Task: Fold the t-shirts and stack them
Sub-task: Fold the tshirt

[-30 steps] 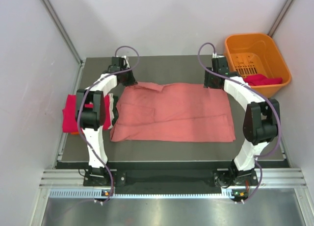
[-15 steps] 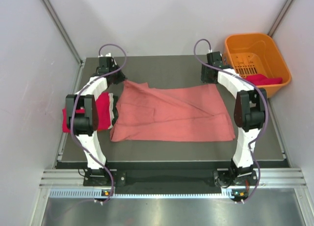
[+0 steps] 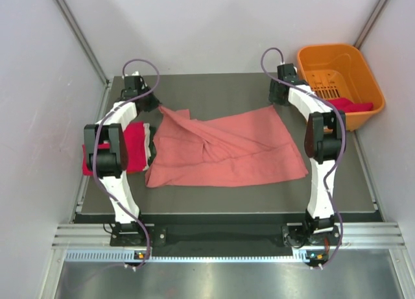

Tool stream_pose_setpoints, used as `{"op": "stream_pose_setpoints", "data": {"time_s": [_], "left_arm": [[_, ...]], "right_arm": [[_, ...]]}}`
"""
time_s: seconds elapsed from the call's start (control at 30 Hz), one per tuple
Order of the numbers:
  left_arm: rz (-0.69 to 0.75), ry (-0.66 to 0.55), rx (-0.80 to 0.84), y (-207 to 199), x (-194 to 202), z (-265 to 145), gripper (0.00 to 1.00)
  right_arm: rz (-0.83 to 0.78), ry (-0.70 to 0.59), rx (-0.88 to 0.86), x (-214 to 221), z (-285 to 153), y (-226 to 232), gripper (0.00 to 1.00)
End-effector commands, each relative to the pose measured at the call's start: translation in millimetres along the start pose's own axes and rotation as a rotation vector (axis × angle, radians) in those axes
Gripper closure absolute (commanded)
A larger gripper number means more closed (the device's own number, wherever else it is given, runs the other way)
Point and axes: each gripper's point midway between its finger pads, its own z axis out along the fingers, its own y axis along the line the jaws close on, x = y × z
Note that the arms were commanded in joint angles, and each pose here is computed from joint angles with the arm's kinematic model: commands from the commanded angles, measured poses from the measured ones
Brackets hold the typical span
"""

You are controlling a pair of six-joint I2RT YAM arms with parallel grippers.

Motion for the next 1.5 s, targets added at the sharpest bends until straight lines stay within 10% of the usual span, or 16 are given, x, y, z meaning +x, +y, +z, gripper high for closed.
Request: {"op": "stream_pose_setpoints", "data": {"time_s": [0.0,0.53,0.7,0.83,1.1,1.3,1.47], "left_arm": [[0.003,-0.012,0.09,-17,-10,12,1.0],[0.023,0.016,0.108,-23,-1,18,1.0],[0.03,0.02,0.108,-26,0,20,1.0],[0.034,0.017,0.103,-26,-3,21,1.0],[0.11,0.062,0.127,-77,23,41,1.0],[0.131,0.045,0.062,-81,18,44,0.5],[0.159,-0.002,0.025,-76,0,42,0.46]], "right_arm": [[0.01,-0.025,0.028,-17,3,-6,0.37],[0.006,0.055,-0.106,2,31,23,0.46],[0.0,0.079,-0.097,8,40,22,0.64],[0.016,0.058,0.013,3,40,2,1.0],[0.139,-0.141,0.27,-31,1,-68,1.0],[0.195,-0.189,0.363,-29,-18,-95,1.0],[0.201,-0.18,0.327,-23,-12,-89,1.0]]}}
